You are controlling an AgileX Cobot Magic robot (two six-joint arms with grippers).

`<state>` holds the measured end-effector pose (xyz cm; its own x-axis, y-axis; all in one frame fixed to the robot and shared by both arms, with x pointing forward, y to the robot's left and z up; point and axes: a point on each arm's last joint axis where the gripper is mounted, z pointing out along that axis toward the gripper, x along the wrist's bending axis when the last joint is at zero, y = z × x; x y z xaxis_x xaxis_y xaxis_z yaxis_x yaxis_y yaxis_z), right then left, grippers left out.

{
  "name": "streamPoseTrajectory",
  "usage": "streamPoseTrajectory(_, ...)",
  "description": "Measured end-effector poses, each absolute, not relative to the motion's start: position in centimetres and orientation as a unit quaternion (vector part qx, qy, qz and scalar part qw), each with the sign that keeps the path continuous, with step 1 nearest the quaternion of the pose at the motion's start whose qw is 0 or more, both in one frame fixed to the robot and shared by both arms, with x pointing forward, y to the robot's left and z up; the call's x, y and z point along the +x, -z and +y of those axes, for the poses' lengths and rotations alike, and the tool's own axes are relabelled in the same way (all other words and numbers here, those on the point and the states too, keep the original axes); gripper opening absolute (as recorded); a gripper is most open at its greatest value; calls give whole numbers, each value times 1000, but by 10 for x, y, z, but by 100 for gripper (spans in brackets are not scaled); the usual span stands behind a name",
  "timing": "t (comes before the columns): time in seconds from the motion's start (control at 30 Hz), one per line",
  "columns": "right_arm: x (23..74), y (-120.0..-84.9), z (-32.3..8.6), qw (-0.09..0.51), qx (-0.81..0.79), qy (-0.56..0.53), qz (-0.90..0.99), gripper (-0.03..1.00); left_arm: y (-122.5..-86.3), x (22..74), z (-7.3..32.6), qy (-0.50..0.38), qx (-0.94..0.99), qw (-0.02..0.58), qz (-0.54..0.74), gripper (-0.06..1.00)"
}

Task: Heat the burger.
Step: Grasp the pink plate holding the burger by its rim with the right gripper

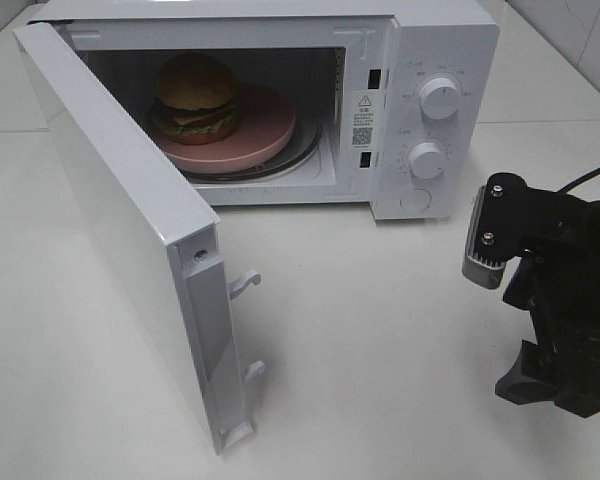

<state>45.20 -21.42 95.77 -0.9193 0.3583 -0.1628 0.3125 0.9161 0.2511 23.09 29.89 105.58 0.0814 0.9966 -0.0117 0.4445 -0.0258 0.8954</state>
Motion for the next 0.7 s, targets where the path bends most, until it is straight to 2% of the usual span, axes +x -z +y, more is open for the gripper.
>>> streamPoseTrajectory(0.07,452,-958,-214,104,165,-110,975,82,-1056,231,299,-353,623,391,578,99)
streamPoseTrajectory(0.13,452,-958,-214,106,148,-108,977,74,-1056,231,299,-353,623,391,578,99)
streamPoseTrajectory(0.23,453,-959,-214,108,145,-110,977,70,-1056,231,299,-353,623,391,578,99)
streamPoseTrajectory(0.5,462,-970,-210,128,143,-120,974,76,-1056,231,299,-353,623,391,578,99)
streamPoseTrajectory(0.7,467,-977,-209,136,129,-122,975,76,-1056,231,299,-353,623,391,578,99)
